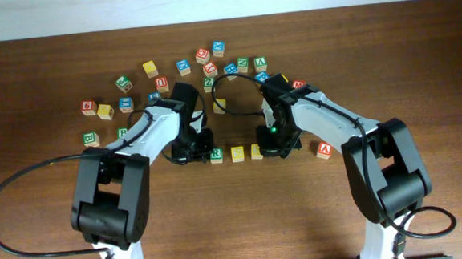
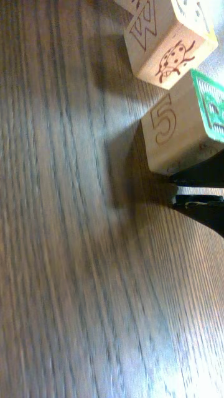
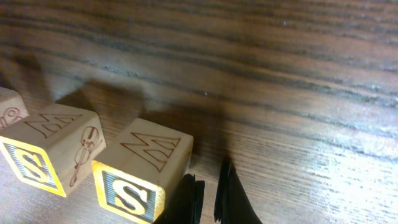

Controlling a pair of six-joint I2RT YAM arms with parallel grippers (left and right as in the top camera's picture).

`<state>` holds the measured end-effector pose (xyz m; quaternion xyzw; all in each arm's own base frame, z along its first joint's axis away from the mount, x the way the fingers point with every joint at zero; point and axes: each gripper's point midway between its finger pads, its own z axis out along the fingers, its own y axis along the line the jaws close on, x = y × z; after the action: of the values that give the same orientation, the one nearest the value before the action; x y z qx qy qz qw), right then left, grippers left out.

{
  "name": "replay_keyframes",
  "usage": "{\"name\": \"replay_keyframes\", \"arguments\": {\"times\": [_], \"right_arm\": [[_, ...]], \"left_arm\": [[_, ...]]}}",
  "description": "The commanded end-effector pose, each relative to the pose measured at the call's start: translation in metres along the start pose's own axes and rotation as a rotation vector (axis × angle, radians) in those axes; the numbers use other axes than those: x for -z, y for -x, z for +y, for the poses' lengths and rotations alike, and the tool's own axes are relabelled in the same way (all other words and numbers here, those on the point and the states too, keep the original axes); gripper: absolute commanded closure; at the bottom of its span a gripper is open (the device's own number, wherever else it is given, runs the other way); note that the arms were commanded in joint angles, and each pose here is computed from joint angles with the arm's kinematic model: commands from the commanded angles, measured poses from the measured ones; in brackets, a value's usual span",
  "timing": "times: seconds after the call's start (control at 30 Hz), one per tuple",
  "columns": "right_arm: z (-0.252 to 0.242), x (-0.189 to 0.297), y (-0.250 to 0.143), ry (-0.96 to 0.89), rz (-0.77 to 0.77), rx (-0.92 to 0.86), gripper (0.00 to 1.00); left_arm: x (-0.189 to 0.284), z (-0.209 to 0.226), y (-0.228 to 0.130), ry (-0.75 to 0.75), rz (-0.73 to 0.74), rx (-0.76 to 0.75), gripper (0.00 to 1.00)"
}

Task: Spell out RSS
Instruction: 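Press the R-S-S row together from both ends with both grippers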

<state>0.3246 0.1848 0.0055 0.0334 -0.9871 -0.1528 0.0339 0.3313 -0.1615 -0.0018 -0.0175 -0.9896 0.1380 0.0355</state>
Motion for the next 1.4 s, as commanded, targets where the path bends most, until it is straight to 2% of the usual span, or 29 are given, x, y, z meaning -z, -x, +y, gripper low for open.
{"name": "replay_keyframes", "arguments": {"times": [0.0, 0.27, 0.5, 0.87, 1.1, 1.37], "right_arm": [[0.001, 0.000, 0.002, -0.003, -0.018, 0.033, 0.96], [0.011, 0.000, 0.002, 0.056, -0.016, 0.044, 0.96], [0.028, -0.006, -0.005, 0.054, -0.005, 0.094, 0.96], [0.029, -0.006, 0.003, 0.054, -0.041, 0.148, 0.96], [0.031, -0.006, 0.000, 0.066, -0.028, 0.145, 0.96], [0.027, -0.006, -0.002, 0.052, -0.017, 0.094, 0.96]], "left_arm": [[-0.017, 0.001, -0.009, 0.015, 0.046, 0.007, 1.00], [-0.017, -0.005, -0.011, -0.021, 0.058, 0.009, 1.00], [-0.017, -0.006, -0.011, -0.022, 0.058, 0.010, 1.00], [-0.018, -0.013, -0.012, -0.036, 0.060, -0.008, 1.00], [-0.021, -0.024, -0.011, -0.041, 0.044, -0.041, 1.00], [-0.021, -0.015, -0.011, 0.005, 0.040, -0.038, 1.00]]}}
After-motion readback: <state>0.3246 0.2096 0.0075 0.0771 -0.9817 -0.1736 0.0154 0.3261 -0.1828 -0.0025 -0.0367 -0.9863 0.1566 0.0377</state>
